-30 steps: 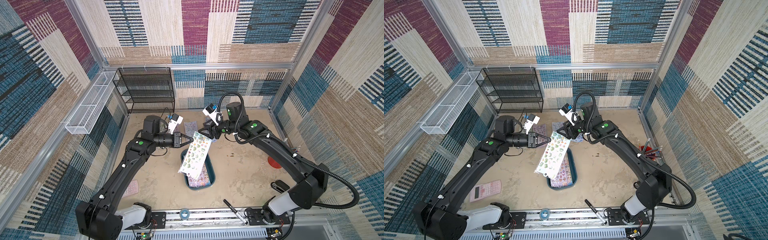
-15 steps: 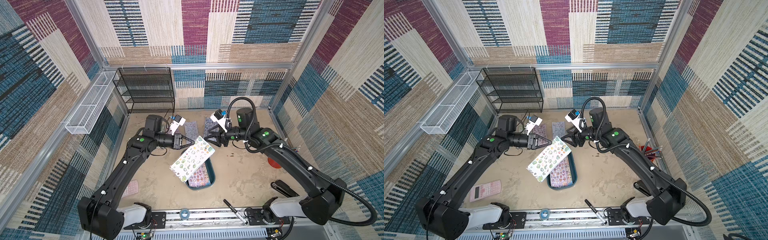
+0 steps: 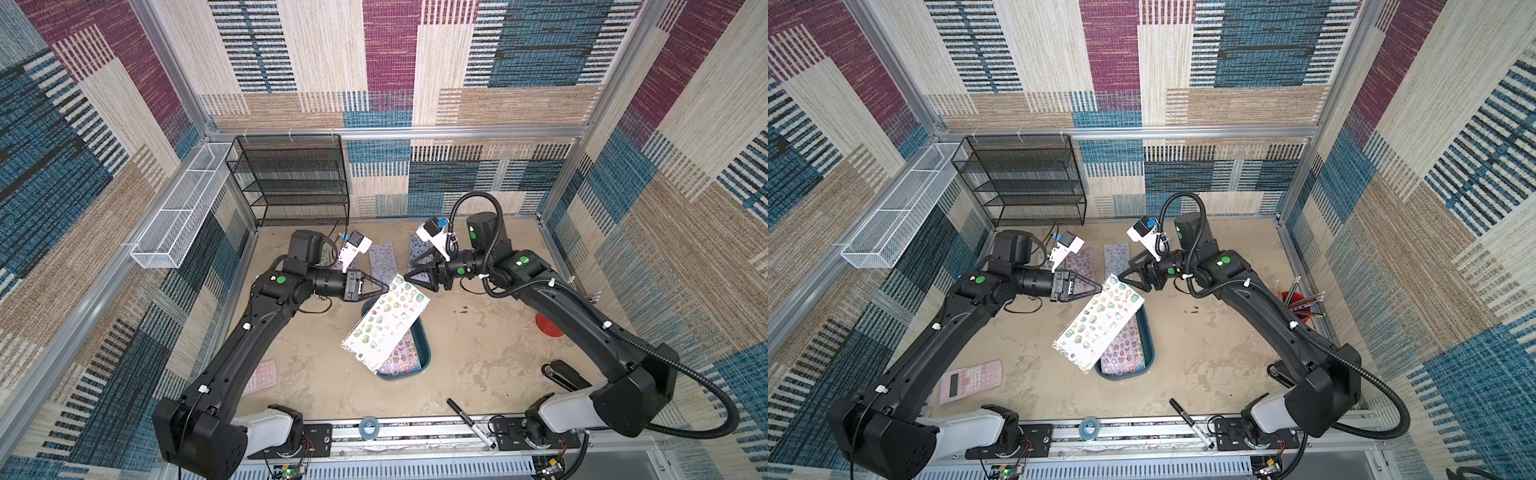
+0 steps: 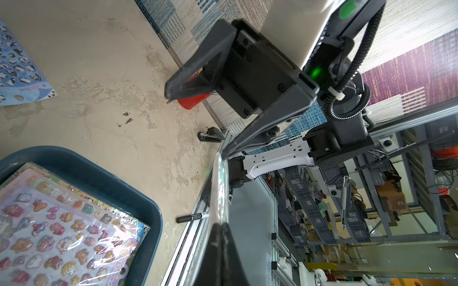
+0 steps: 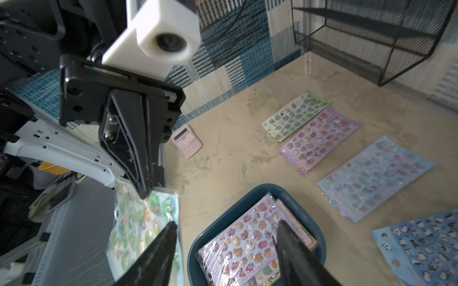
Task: Take the stickers out of the storage box
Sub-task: Pick up the sticker from the storage box, then place the sticker at the center of the board.
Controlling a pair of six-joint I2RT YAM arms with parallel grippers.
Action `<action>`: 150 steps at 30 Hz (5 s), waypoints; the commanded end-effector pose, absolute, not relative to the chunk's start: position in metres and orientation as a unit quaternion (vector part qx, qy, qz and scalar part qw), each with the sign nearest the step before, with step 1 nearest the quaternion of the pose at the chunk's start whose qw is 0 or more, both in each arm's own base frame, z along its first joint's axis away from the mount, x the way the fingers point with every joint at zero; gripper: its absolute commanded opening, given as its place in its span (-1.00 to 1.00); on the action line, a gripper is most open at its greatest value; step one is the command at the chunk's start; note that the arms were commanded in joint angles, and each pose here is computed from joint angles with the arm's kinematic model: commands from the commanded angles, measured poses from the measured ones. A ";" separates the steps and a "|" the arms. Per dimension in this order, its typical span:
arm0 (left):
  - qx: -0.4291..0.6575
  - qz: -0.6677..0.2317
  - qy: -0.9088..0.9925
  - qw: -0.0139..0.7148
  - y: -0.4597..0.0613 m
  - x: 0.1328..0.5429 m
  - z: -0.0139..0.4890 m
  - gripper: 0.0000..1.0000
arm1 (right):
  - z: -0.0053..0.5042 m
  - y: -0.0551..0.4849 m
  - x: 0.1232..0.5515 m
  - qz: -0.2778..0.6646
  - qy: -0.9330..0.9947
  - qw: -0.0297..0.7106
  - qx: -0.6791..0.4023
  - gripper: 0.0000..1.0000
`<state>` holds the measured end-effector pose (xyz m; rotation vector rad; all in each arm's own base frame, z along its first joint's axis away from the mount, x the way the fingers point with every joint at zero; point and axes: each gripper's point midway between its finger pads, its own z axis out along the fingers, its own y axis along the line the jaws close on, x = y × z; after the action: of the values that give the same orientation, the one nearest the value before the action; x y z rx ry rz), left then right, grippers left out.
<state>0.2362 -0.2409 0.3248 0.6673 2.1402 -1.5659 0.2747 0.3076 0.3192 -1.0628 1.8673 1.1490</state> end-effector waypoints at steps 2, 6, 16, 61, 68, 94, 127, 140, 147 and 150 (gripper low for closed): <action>0.256 -0.561 0.761 0.201 -0.241 0.232 0.327 -1.00 | 0.319 0.311 0.246 0.499 0.684 0.308 -0.434 0.16; 0.256 -0.563 0.761 0.196 -0.242 0.234 0.324 -1.00 | 0.314 0.309 0.238 0.507 0.678 0.303 -0.438 -0.14; 0.229 -0.557 0.774 0.196 -0.245 0.252 0.320 -1.00 | 0.316 0.307 0.230 0.531 0.662 0.314 -0.425 -1.00; 0.032 -0.652 0.678 0.338 -0.305 0.350 0.373 -1.00 | 0.369 0.231 0.289 0.562 0.618 0.547 -0.051 -0.80; 0.086 -0.613 0.718 0.319 -0.300 0.332 0.372 -1.00 | 0.346 0.236 0.294 0.520 0.665 0.531 -0.074 0.10; 0.260 -0.490 0.798 0.236 -0.262 0.244 0.327 -1.00 | 0.336 0.294 0.258 0.531 0.685 0.370 -0.335 0.20; 0.101 -0.262 0.845 0.456 -0.156 0.277 0.347 0.53 | 0.280 0.179 0.413 0.218 0.858 0.461 -0.068 -1.00; 0.090 -0.213 0.859 0.457 -0.133 0.267 0.331 0.55 | 0.174 0.124 0.482 0.161 0.923 0.349 -0.008 -1.00; 0.092 -0.221 0.863 0.446 -0.139 0.273 0.322 0.55 | 0.118 0.111 0.501 0.150 0.941 0.302 0.010 -1.00; 0.090 -0.223 0.868 0.434 -0.141 0.275 0.316 0.54 | 0.093 0.100 0.508 0.129 0.950 0.284 0.016 -1.00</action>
<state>0.2740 -0.1398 0.3176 0.2030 2.1604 -0.5578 0.5035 0.1058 0.1046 0.0485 2.5218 0.3831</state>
